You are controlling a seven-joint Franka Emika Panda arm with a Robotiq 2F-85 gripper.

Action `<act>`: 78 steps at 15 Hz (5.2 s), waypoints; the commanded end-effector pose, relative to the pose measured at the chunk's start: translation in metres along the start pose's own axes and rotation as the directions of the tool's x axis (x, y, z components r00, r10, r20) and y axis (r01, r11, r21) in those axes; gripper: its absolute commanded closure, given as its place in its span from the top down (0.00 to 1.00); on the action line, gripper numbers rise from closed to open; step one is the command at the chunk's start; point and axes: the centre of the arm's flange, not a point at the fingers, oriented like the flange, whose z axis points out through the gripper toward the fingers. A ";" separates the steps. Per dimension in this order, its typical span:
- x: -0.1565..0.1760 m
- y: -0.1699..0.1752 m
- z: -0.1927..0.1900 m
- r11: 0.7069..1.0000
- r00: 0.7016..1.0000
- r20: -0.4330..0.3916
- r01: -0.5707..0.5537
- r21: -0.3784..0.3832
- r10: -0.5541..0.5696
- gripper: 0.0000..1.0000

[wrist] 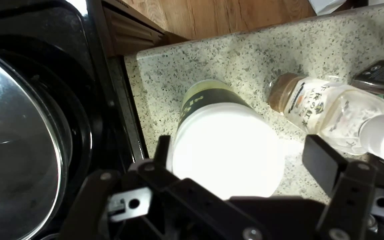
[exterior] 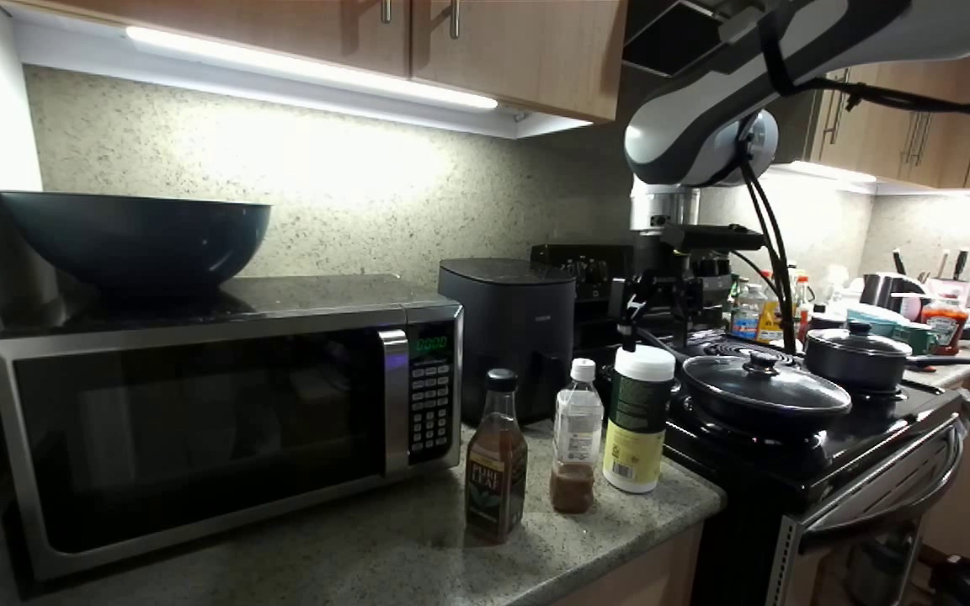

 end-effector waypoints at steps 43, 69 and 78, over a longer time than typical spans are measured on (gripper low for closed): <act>0.043 -0.002 0.022 0.996 0.982 0.163 0.093 0.002 -0.092 1.00; 0.064 -0.035 -0.023 0.977 0.978 0.030 0.209 -0.045 -0.207 0.67; 0.072 -0.089 -0.053 0.944 0.952 0.134 0.295 -0.151 -0.276 0.67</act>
